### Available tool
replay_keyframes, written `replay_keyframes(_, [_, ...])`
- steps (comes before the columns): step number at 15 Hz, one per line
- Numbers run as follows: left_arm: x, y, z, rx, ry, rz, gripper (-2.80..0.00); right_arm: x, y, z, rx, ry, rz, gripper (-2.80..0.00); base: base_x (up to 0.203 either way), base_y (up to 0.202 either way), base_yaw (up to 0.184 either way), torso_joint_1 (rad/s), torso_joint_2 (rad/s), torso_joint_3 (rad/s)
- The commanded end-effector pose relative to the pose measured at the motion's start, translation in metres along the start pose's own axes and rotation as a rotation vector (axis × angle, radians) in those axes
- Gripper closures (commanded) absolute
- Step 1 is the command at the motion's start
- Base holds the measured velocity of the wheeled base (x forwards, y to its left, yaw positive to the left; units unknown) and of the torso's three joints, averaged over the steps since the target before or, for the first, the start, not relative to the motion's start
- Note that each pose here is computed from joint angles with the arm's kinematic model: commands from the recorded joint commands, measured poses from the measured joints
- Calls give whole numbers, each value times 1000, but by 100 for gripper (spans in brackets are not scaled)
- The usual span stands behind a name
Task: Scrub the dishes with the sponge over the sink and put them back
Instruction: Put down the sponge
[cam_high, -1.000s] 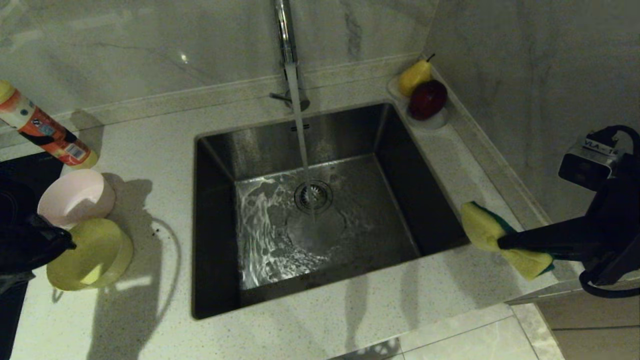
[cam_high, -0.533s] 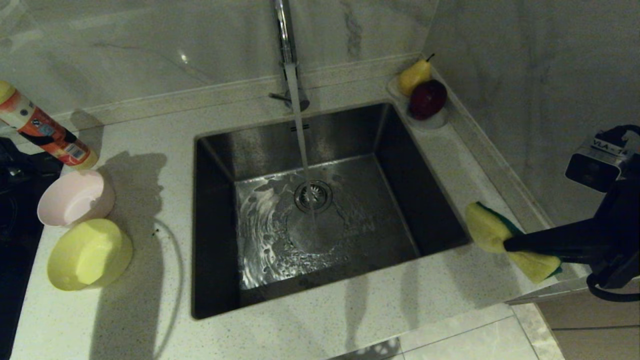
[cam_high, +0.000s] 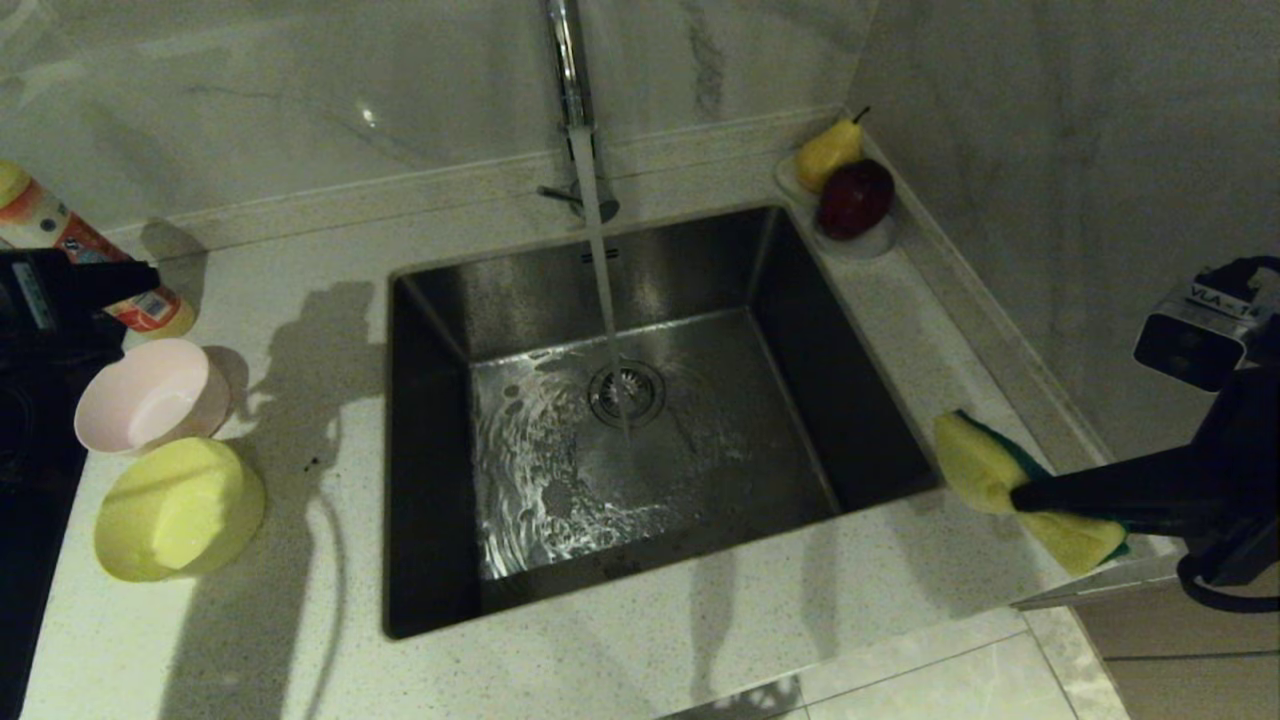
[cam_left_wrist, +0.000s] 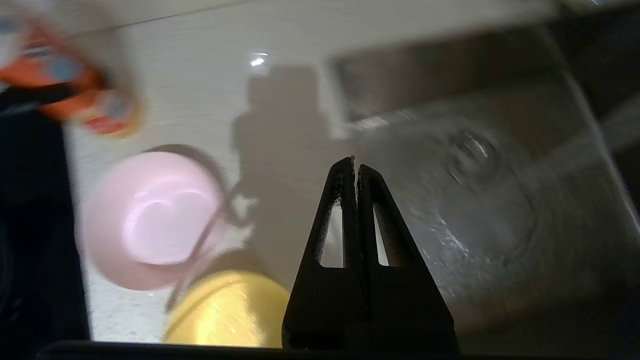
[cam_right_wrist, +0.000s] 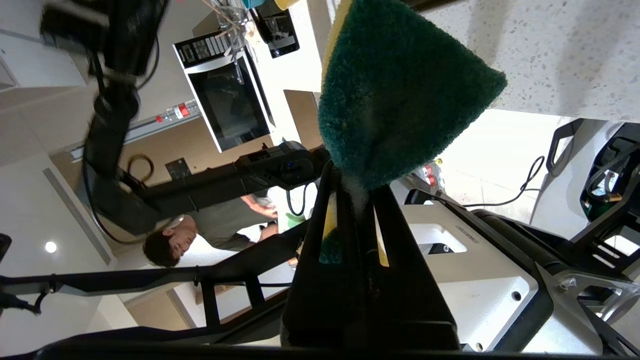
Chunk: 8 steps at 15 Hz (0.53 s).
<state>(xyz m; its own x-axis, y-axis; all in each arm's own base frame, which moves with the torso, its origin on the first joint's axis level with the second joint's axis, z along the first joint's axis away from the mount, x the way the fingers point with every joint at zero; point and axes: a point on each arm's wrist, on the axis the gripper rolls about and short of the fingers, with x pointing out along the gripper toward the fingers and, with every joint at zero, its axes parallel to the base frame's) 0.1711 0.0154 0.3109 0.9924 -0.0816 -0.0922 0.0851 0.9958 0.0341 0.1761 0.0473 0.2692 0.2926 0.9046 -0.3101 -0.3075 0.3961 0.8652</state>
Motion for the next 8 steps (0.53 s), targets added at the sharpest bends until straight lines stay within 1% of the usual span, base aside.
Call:
replay_keyframes(1, [-56,-20,-4,71,-106,-99,0,-2,3,-1,-6,-1,8,0,0,0,0,0,0,0])
replay_keyframes(2, [-79,-25,-8,93,-153,-125,0,-2,4,-1,-11,-4,10,0,0,0,0,0,0,0])
replay_keyframes(4, [-126,-32,-19,126,-251,-151,0,-5,7,-3,-21,-9,14,0,0,0,0,0,0,0])
replay_keyframes(6, [-176,-38,-38,139,-329,-160,0,-9,12,-7,-34,-17,19,0,0,0,0,0,0,0])
replay_keyframes(7, [-195,-41,-51,139,-341,-167,0,-10,13,-8,-39,-20,21,0,0,0,0,0,0,0])
replay_keyframes(8, [-205,-42,-63,135,-330,-174,0,-10,14,-9,-40,-20,22,0,0,0,0,0,0,0])
